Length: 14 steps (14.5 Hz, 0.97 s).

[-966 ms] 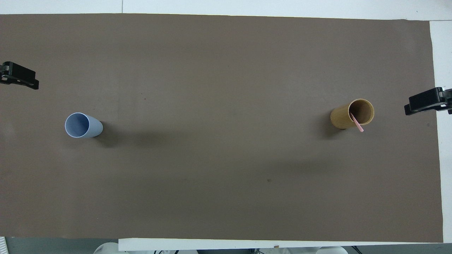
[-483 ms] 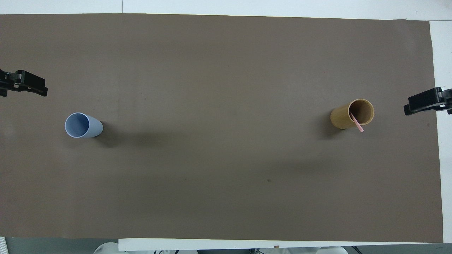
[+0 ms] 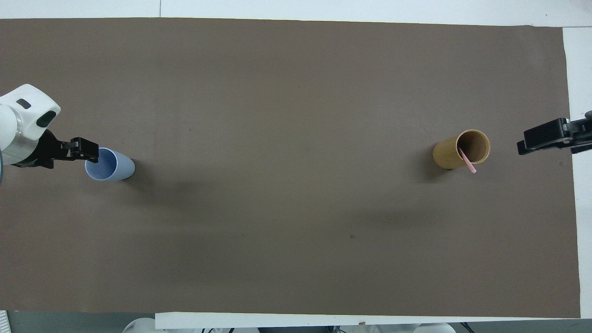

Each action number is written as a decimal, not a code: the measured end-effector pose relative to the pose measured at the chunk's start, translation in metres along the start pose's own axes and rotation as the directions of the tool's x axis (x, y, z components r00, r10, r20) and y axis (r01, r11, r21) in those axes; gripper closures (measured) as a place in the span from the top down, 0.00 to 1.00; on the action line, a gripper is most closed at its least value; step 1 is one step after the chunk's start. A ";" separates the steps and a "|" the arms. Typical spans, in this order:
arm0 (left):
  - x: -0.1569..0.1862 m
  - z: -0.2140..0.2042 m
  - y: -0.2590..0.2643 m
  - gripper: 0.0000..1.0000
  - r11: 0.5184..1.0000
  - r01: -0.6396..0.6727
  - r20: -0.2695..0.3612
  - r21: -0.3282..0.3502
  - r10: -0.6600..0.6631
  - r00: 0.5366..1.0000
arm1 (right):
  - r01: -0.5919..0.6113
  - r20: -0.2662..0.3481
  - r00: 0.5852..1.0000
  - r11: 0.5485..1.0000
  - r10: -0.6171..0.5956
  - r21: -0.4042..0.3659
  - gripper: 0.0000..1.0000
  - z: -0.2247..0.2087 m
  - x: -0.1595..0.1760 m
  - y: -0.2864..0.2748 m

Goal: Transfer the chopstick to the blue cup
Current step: 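Grasp the blue cup with the left gripper while the right gripper reaches the chopstick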

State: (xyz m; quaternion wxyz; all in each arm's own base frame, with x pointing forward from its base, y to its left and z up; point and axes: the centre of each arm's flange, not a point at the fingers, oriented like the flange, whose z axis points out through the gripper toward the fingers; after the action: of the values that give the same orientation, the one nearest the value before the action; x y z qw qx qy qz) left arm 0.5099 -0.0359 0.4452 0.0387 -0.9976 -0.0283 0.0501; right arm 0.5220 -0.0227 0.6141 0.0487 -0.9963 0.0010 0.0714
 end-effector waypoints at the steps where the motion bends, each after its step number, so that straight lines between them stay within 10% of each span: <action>1: 0.000 0.009 0.000 0.98 1.000 0.004 -0.003 -0.001 -0.004 1.000 | -0.015 0.017 1.000 1.000 0.015 0.007 1.00 0.008 0.002 0.000; 7: 0.000 0.047 -0.015 0.85 0.999 0.041 -0.005 -0.011 -0.041 0.999 | -0.099 0.189 0.977 0.995 0.098 -0.004 1.00 0.096 0.047 0.011; 14: 0.003 0.054 -0.014 0.19 0.998 0.054 -0.002 -0.014 -0.054 0.999 | -0.206 0.282 0.943 0.976 0.178 0.073 1.00 0.163 0.082 0.017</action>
State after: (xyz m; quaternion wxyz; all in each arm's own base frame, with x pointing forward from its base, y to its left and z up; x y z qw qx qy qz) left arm 0.5069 -0.0177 0.3922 0.0331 -0.9968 -0.0556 0.0477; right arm 0.5795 -0.0238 0.4401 0.0919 -0.9681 0.0952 0.2129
